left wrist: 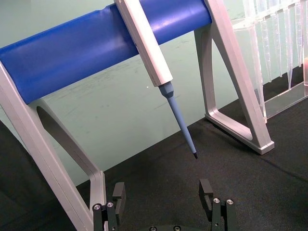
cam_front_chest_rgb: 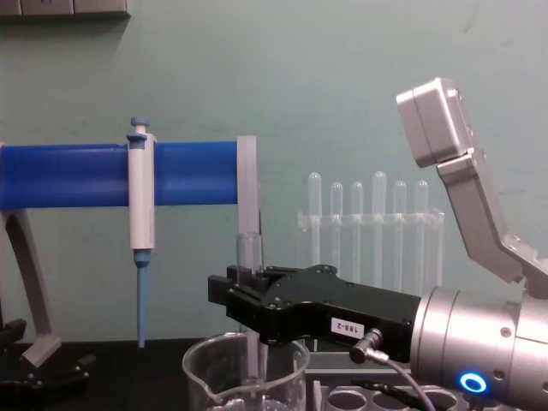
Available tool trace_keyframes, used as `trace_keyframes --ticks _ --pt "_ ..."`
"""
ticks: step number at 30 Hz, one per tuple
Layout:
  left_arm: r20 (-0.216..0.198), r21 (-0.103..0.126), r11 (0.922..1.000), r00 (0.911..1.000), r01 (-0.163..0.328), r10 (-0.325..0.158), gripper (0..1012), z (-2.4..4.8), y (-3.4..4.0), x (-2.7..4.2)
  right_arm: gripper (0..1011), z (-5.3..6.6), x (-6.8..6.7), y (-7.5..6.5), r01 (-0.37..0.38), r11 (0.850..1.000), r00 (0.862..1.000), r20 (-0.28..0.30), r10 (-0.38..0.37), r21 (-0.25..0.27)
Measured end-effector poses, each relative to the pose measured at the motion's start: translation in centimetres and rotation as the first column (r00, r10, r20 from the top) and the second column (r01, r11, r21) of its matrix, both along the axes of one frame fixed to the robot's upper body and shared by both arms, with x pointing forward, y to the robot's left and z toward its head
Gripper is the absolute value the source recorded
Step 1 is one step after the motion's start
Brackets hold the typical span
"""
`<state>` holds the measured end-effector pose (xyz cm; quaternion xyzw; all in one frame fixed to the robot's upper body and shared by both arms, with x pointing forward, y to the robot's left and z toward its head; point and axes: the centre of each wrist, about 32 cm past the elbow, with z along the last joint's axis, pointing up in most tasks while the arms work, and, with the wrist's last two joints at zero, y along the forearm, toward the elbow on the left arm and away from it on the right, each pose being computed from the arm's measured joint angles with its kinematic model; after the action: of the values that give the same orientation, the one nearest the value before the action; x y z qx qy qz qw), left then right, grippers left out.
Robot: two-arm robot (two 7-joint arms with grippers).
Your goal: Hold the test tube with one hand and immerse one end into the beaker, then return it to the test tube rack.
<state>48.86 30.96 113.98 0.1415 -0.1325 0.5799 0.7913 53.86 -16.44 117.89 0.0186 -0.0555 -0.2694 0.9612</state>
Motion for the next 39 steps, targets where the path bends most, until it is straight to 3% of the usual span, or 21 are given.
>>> trace_keyframes --ticks 39 --pt "0.0 0.0 1.0 1.0 0.0 0.0 1000 0.0 0.0 0.0 224 0.0 0.0 0.0 0.0 1.0 1.0 0.0 0.0 0.0"
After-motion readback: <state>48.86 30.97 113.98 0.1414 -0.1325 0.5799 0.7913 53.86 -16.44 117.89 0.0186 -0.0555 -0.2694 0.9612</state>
